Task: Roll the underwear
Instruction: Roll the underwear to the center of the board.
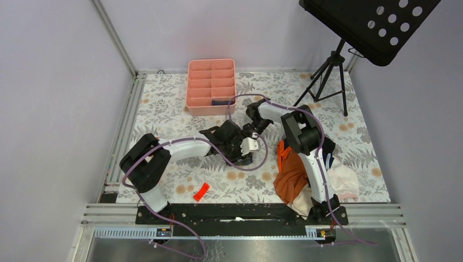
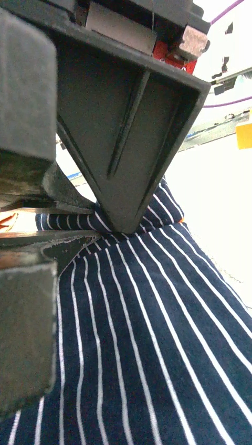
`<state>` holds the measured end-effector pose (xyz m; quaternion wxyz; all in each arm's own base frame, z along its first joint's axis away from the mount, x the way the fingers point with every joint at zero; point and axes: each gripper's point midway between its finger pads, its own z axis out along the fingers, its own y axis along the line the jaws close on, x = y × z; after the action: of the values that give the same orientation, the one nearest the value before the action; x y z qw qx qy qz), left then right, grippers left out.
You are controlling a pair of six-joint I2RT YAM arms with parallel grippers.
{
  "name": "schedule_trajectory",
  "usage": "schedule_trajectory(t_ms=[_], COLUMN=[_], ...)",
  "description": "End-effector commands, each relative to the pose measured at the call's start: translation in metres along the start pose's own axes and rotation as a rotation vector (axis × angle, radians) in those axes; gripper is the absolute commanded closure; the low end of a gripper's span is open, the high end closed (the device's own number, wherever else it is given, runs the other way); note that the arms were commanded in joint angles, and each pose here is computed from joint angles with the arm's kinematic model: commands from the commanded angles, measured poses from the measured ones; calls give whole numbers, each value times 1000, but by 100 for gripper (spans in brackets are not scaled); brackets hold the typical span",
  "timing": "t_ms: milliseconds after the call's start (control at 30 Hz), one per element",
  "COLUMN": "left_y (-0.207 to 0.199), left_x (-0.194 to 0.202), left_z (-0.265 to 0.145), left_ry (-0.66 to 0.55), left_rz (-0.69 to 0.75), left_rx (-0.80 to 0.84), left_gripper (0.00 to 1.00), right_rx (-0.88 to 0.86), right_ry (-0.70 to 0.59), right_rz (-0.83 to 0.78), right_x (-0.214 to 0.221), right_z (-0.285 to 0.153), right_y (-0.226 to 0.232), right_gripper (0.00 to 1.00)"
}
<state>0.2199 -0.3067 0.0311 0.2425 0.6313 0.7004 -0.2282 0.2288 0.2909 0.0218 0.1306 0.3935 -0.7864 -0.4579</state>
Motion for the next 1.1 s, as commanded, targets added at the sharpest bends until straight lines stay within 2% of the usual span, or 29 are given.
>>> schedule_trajectory(t_ms=[0, 200, 333, 500, 600, 700, 733, 900, 1067], left_y=[3, -5, -7, -11, -19, -23, -25, -11, 2], left_x=[-51, -42, -29, -28, -25, -20, -18, -18, -11], left_z=[-14, -4, 2, 2, -5, -12, -13, -15, -3], left_ry=[-149, -89, -43, -29, -9, 0, 7, -17, 18], left_rz=[-2, -44, -38, -51, -76, -106, -122, -263, -386], left_rx=[34, 109, 127, 171, 233, 296, 313, 358, 443], left_gripper=[65, 68, 79, 100, 100, 100, 100, 100, 100], right_rx=[54, 56, 57, 42, 8, 57, 80, 167, 349], right_ry=[15, 17, 14, -20, -102, -220, -263, -450, -503], right_rz=[-34, -33, -34, -52, -105, -170, -179, -211, -353], right_x=[3, 4, 4, -4, -21, -40, -46, -57, -43], right_z=[5, 5, 4, -9, -48, -103, -123, -207, -239], right_y=[-21, -21, -19, -2, 31, 47, 48, 55, 66], right_gripper=[93, 93, 93, 87, 74, 56, 53, 47, 40])
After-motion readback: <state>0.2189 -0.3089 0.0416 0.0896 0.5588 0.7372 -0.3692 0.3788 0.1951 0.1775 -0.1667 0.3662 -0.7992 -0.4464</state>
